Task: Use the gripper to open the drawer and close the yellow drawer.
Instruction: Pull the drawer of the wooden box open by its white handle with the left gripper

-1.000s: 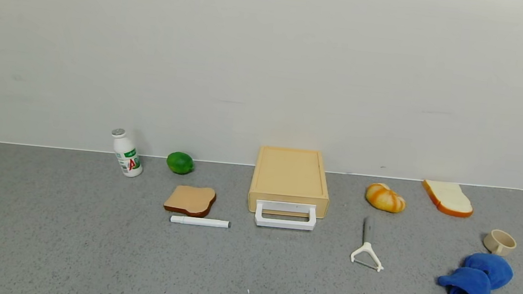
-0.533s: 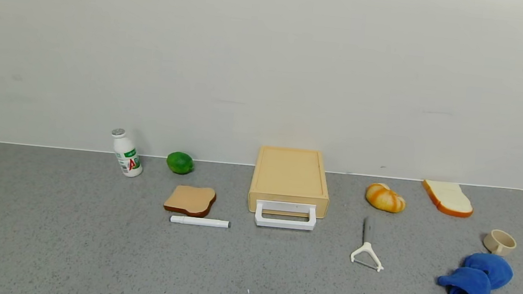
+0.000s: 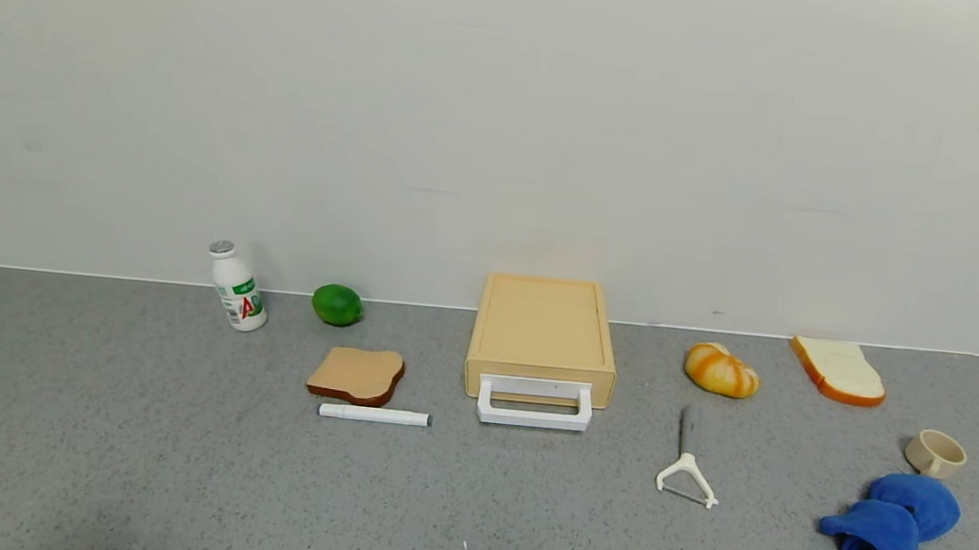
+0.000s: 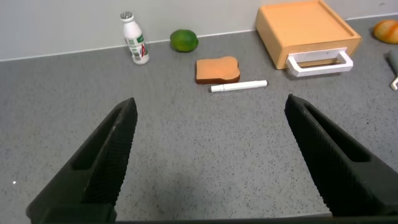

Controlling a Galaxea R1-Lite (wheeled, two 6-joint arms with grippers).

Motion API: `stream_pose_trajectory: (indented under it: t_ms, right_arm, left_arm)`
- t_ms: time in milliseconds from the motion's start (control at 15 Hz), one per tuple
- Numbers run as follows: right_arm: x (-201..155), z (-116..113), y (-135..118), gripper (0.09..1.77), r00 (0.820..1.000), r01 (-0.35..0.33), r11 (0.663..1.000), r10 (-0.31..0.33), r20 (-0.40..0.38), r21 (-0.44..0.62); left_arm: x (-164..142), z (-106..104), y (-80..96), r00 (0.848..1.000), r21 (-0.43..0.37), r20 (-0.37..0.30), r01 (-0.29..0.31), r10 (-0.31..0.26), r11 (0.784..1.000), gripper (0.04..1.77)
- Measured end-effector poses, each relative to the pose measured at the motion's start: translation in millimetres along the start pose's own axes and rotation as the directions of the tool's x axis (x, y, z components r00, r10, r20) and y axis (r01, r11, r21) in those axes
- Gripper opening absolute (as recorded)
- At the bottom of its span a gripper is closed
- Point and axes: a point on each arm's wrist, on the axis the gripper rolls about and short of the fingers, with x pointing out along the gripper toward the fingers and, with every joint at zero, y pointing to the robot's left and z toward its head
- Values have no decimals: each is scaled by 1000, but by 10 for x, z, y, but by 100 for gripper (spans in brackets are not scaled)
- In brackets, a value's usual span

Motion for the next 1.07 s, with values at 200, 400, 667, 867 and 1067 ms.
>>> stream_pose_trajectory:
  t_ms: [200, 400, 667, 867, 1067]
  right_arm:
    - [0, 0, 0, 171, 1000, 0, 1000, 0, 0, 0]
    - [0, 0, 0, 171, 1000, 0, 1000, 0, 0, 0]
    - [0, 0, 0, 171, 1000, 0, 1000, 0, 0, 0]
    - [0, 0, 0, 171, 1000, 0, 1000, 0, 0, 0]
    - [0, 0, 0, 171, 1000, 0, 1000, 0, 0, 0]
  left_arm:
    - [398, 482, 39, 990, -7, -140, 12, -13, 1000, 172]
    - [936, 773, 25, 962, -19, -269, 40, -43, 999, 172]
    - [1714, 924, -288, 920, -31, -389, 50, -58, 998, 172]
    - [2207, 946, -681, 895, -36, -438, 77, -85, 996, 172]
    - [2625, 939, -1082, 864, -65, -491, 86, -107, 994, 172]
